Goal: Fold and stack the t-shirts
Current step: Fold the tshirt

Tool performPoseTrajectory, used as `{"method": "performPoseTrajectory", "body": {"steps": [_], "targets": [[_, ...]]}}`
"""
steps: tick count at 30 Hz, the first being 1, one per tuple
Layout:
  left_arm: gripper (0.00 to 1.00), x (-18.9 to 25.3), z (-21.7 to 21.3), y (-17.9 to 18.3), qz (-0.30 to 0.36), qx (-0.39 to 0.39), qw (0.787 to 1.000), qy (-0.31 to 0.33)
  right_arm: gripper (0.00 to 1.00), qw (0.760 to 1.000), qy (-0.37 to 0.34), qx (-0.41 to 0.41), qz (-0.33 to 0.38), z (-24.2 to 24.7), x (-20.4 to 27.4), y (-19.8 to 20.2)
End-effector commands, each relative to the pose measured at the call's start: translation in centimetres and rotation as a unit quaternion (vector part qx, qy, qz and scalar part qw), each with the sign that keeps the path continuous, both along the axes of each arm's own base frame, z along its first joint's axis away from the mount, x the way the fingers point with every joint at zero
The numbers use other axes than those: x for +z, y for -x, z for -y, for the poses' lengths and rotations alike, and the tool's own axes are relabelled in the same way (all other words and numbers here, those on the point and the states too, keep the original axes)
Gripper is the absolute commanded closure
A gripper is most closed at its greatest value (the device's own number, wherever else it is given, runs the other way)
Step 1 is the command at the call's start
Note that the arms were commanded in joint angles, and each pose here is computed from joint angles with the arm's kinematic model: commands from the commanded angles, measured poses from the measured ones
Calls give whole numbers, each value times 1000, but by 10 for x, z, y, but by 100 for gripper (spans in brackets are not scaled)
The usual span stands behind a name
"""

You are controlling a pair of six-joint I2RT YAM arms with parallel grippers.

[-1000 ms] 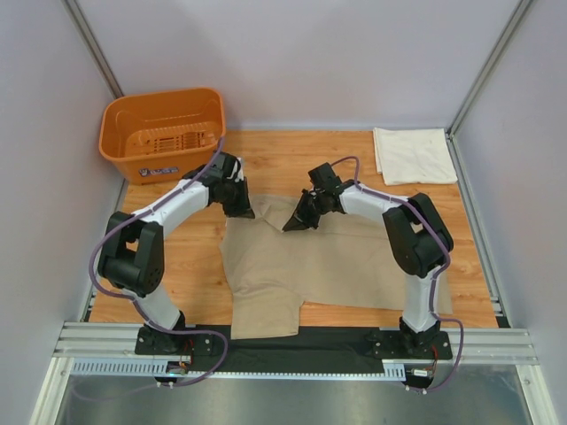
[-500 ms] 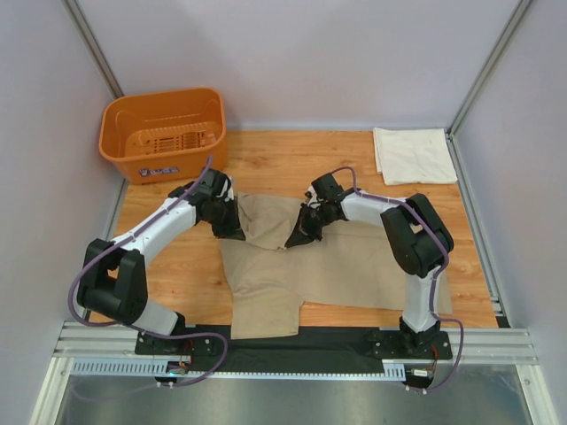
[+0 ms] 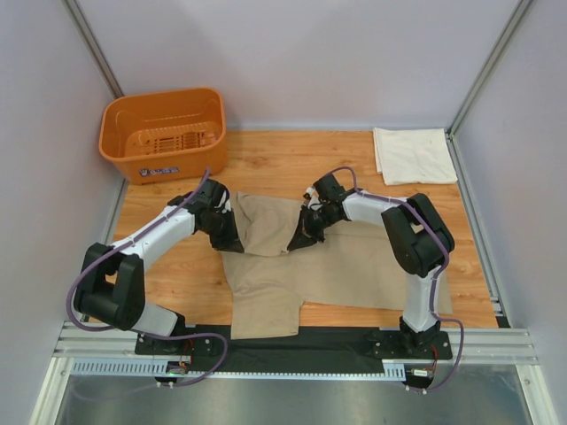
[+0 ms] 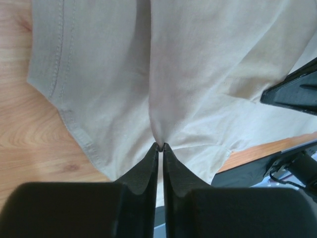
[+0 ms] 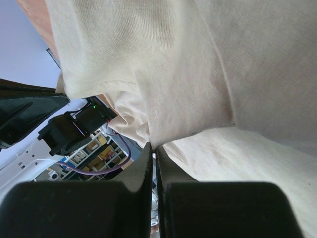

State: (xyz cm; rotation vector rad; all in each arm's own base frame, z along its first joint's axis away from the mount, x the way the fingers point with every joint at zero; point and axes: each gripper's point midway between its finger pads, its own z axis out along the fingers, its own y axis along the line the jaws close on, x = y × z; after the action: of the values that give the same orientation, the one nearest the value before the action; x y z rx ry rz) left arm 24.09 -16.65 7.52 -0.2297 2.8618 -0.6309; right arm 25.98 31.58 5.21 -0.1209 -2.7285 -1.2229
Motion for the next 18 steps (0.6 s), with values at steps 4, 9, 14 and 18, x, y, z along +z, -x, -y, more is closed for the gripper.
{"method": "performPoseTrajectory", "body": {"steps": [4,9,14,18], "targets": [[57,13,-11,5,28,13,999,-14,98,999,-1,23,24,9,9,4],[44,48,-31,-41,130,46,990,-25,70,992,57,25,113,30,34,-15],[53,58,-28,-110,180,68,981,-7,57,976,133,-38,169,81,50,-52],[53,44,-23,-162,178,75,981,-20,52,964,182,-108,162,137,54,-64]]}}
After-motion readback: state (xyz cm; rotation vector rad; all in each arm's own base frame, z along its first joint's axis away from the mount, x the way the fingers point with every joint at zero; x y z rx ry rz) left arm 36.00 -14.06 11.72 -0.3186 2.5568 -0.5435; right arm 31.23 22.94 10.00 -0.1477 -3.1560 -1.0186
